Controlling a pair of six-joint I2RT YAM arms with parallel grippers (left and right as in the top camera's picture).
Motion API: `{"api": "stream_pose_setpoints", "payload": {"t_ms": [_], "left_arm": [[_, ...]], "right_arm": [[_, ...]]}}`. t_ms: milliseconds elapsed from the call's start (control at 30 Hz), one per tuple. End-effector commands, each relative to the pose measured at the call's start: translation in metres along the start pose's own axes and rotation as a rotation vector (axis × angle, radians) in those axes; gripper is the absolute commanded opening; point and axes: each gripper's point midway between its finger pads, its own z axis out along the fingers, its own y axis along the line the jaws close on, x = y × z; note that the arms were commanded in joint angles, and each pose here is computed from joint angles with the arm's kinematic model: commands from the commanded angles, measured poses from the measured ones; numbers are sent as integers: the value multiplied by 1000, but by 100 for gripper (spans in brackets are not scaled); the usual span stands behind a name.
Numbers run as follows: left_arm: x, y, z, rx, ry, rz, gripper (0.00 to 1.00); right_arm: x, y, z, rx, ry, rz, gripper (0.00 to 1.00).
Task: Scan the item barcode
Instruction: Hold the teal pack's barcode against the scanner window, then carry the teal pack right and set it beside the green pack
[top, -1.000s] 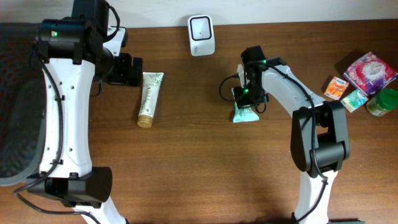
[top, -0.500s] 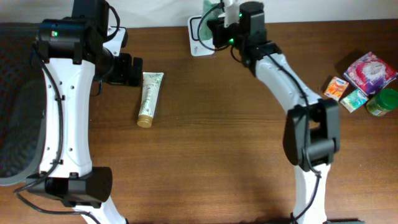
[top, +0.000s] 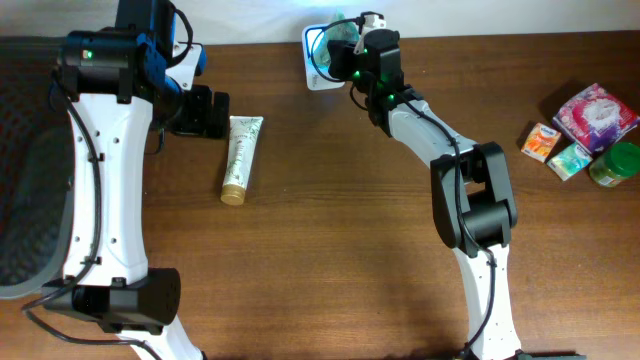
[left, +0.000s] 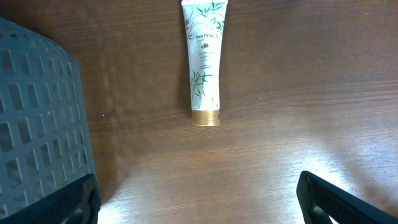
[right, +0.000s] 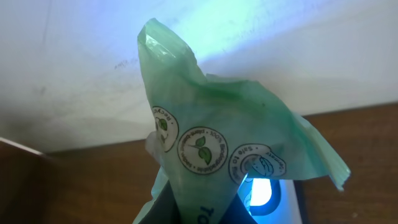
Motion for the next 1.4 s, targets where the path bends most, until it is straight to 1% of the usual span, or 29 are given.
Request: {"api": "stream_pose_setpoints", "payload": {"t_ms": [0,33,67,133,200,233,300,367,433,500,533,600,633,700,767,900,1000,1033,1067,1100,1167,1200,1233,1267,1300,1333,1367], "left_arm": [[0,1,-4,-7,-10,13,99],[0,1,-4,-7,-10,13,99],[0,1,-4,-7,-10,13,99],[0,1,-4,-7,-9,13,99],[0,1,-4,-7,-9,13,99],[0,1,-4,-7,-10,13,99],[0,1,-4,-7,-10,13,99],[0,1,-4,-7,-9,13,99],[0,1,-4,-7,-9,13,99],[0,1,-4,-7,-9,13,99],[0,1,-4,-7,-9,13,99],[0,1,-4,-7,-10,13,99],[0,1,-4,-7,-10,13,99],[0,1,-4,-7,-9,13,99],[0,1,-4,-7,-9,13,99],[0,1,-4,-7,-10,13,99],[0,1,-4,-7,-9,13,99],[0,1,-4,-7,-10,13,99],[0,1,-4,-7,-10,13,99],[0,1,-4,-7,-10,13,99],[0,1,-4,-7,-9,13,99],[0,1,-4,-7,-9,13,99],[0,1,-4,-7,-10,13,99],[0,1,-4,-7,-10,13,99],[0,1,-4,-7,-9,13,99],[0,1,-4,-7,-9,13,99],[0,1,-4,-7,-9,13,99]], "right_arm": [[0,11,0,-42,15,127,8],[3,13,-1,-53,28,128,8],[5,13,-1,-54,39,130,6],[-2,9,-7,-36,45,136,4],[-28,-1,-24,1,35,146,4],[-46,-12,-38,36,30,162,4],[-69,-38,-63,106,32,196,4],[-84,-84,-94,222,57,259,4],[-79,-148,-130,374,121,359,4],[-59,-230,-190,639,191,487,4],[-54,-255,-214,741,202,520,4],[-42,-313,-286,995,228,602,4],[-38,-326,-306,1050,237,630,4],[-34,-345,-335,1103,243,683,4],[-33,-358,-353,1131,235,721,4],[-36,-364,-360,1143,217,728,4],[-34,-367,-360,1146,233,709,5],[-32,-367,-360,1146,239,712,14],[-31,-367,-359,1142,248,705,18],[-30,-365,-356,1124,264,690,31],[-35,-351,-341,997,316,625,32],[-40,-345,-341,975,305,626,34],[-46,-341,-342,965,293,622,39],[-57,-333,-345,955,271,610,45],[-79,-314,-352,936,222,579,53],[-98,-296,-359,917,178,550,56],[-112,-280,-364,902,147,527,69]]}}
